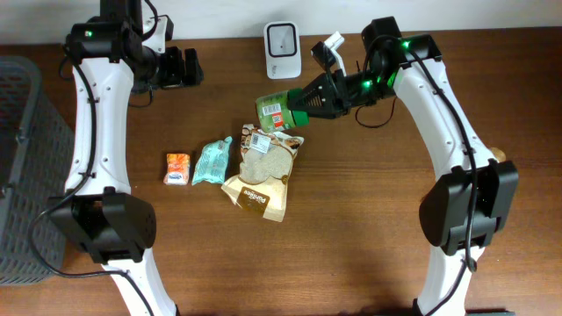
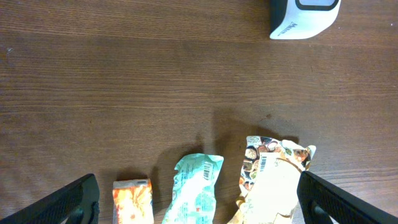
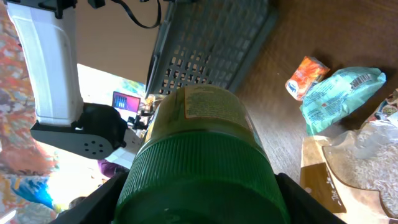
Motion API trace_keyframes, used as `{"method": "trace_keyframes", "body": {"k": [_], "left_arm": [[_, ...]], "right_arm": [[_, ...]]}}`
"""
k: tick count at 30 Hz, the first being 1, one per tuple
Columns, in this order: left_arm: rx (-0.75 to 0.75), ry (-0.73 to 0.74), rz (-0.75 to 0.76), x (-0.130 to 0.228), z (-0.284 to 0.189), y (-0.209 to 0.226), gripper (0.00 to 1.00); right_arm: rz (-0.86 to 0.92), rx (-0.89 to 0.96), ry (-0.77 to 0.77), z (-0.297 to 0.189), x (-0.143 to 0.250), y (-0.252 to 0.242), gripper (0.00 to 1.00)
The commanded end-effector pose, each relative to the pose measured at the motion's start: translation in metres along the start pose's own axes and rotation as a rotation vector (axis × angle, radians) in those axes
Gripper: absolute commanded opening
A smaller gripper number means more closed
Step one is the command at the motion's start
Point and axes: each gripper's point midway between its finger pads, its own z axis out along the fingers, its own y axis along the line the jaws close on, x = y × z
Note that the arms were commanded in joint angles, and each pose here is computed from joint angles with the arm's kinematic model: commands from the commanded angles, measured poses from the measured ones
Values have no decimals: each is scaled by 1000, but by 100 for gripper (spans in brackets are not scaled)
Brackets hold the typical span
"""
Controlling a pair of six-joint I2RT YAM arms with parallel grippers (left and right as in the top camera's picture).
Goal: Scan the item barcode
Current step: 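Swing the green-lidded jar up to the scanner with the right gripper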
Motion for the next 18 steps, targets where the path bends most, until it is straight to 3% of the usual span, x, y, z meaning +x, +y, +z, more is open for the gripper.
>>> {"method": "trace_keyframes", "body": {"k": [1, 4, 6, 8, 11, 13, 18], "left_arm": [[-4, -38, 18, -5, -15, -3, 99], [-4, -38, 18, -5, -15, -3, 99], [-4, -38, 18, -5, -15, -3, 99], [-4, -38, 18, -5, -15, -3, 99], [-4, -34, 17, -4, -15, -3, 99], [-5, -31, 16, -3, -15, -3, 99], [-5, -31, 16, -3, -15, -3, 99]], "right_arm": [[-55, 40, 3, -2, -1, 14, 55], [-17, 302, 49, 2, 3, -29, 55], [-29, 628, 46, -6, -6, -76, 55], [-118, 1004, -9, -26, -30, -116, 55], [-276, 1347, -130, -46, -73, -134, 51], [-472, 1506, -201, -49, -113, -139, 44], [-947, 1587, -228, -30, -187, -165, 44]]}}
